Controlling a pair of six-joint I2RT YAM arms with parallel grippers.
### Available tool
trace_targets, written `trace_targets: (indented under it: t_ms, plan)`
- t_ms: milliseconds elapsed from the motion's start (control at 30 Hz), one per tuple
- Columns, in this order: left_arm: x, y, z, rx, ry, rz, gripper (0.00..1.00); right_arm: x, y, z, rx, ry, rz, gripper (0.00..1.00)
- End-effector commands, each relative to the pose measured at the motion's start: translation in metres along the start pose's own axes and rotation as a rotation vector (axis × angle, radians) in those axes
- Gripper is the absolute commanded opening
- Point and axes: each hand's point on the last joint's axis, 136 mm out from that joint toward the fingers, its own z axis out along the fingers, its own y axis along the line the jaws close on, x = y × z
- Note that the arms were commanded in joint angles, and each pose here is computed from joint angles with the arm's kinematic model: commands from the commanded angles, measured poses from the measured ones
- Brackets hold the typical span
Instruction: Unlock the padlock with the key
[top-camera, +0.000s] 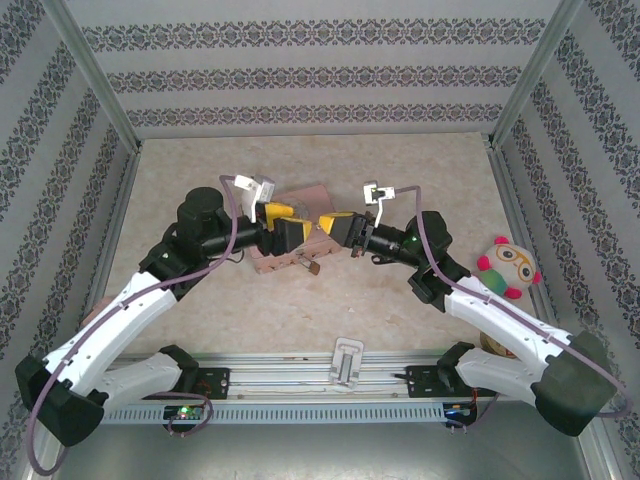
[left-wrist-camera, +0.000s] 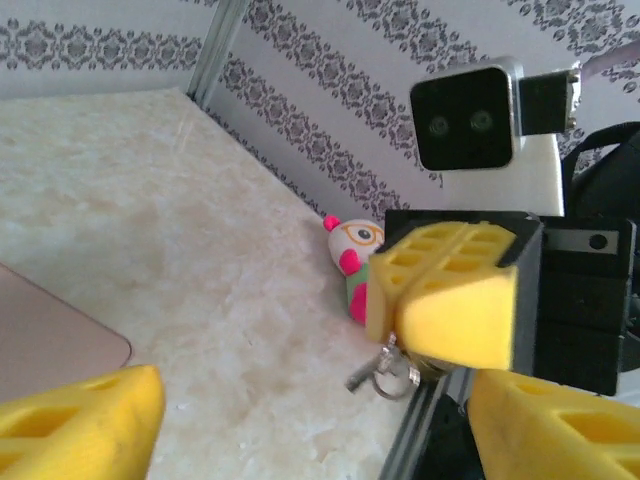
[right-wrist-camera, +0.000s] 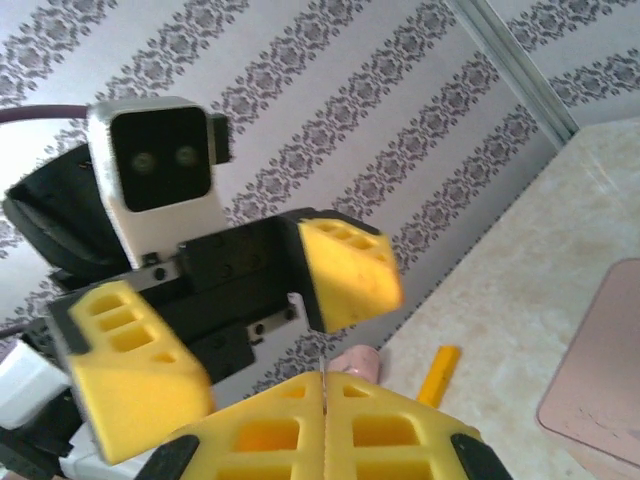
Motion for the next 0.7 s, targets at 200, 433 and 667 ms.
trace_targets:
  t_ms: [200,433,667]
  plan:
    - [-0.023,-0.027,-0.002,0.264,-0.063,-0.075,0.56,-0.009,0.015,0.003,-0.120,-0.027,0.020,0.00]
    - [-0.017,-0.025,-0.003,0.252,-0.038,-0.079,0.52,-0.011,0.017,0.007,-0.155,-0.032,0.026,0.00]
    - [-0.021,-0.029,-0.004,0.277,-0.055,-0.071,0.35,-0.011,0.019,0.009,-0.178,-0.023,0.039,0.00]
